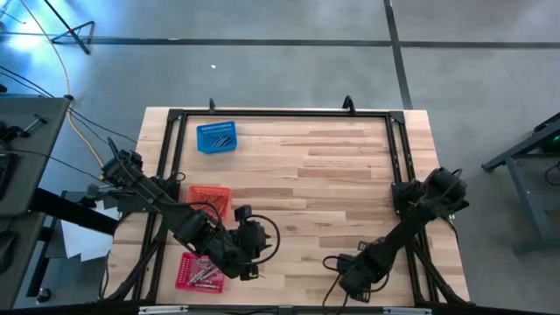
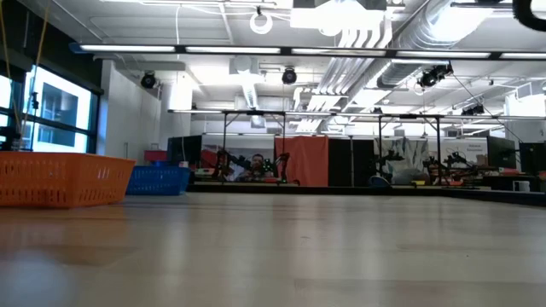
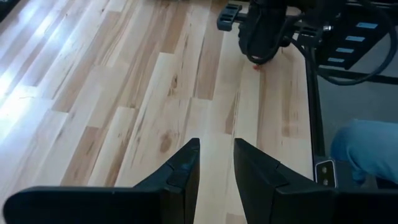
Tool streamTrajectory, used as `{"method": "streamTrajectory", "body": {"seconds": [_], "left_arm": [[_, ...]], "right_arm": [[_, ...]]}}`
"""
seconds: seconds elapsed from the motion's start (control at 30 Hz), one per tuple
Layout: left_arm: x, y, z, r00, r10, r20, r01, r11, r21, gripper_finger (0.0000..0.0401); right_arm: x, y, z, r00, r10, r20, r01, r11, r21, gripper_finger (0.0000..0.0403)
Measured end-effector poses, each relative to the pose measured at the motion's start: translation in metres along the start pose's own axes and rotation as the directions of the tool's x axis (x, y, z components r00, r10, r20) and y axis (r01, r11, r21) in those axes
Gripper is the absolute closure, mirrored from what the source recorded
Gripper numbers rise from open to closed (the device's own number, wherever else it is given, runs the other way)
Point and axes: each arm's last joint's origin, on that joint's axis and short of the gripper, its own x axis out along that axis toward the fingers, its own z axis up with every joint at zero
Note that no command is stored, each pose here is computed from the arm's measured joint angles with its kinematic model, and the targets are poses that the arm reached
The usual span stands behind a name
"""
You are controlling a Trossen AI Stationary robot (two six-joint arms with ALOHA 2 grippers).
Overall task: Sort crayons
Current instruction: Put the orange crayon into the orange bin
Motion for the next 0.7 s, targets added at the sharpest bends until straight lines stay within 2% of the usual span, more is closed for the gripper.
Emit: {"method": "streamTrajectory", "body": {"seconds": [0.13, 0.3, 0.4, 0.57, 0.7], "left_arm": [[0.000, 0.000, 0.000, 1.000, -0.004, -0.003, 0.004, 1.000, -0.001, 0.0314], [0.000, 0.000, 0.000, 1.000, -0.005, -0.003, 0.005, 1.000, -0.002, 0.0314], [-0.001, -0.001, -0.001, 1.000, -0.009, -0.003, 0.009, 1.000, 0.001, 0.0314], [-0.003, -0.005, -0.003, 1.000, -0.020, -0.005, 0.020, 1.000, 0.010, 0.0314], [-0.005, -0.007, -0.005, 1.000, -0.027, -0.006, 0.027, 0.999, 0.018, 0.0314]], "right_arm": [[0.002, 0.005, 0.009, 0.999, -0.049, 0.005, 0.049, 0.998, -0.050, 0.0282], [-0.002, 0.004, 0.016, 0.995, -0.099, 0.023, 0.100, 0.995, -0.024, 0.0287], [-0.002, 0.002, 0.017, 0.992, -0.120, 0.040, 0.121, 0.993, -0.016, 0.0315], [-0.001, -0.002, 0.017, 0.988, -0.147, 0.050, 0.143, 0.987, 0.077, 0.0390], [-0.003, -0.001, 0.017, 0.985, -0.156, 0.075, 0.146, 0.982, 0.116, 0.0390]]}}
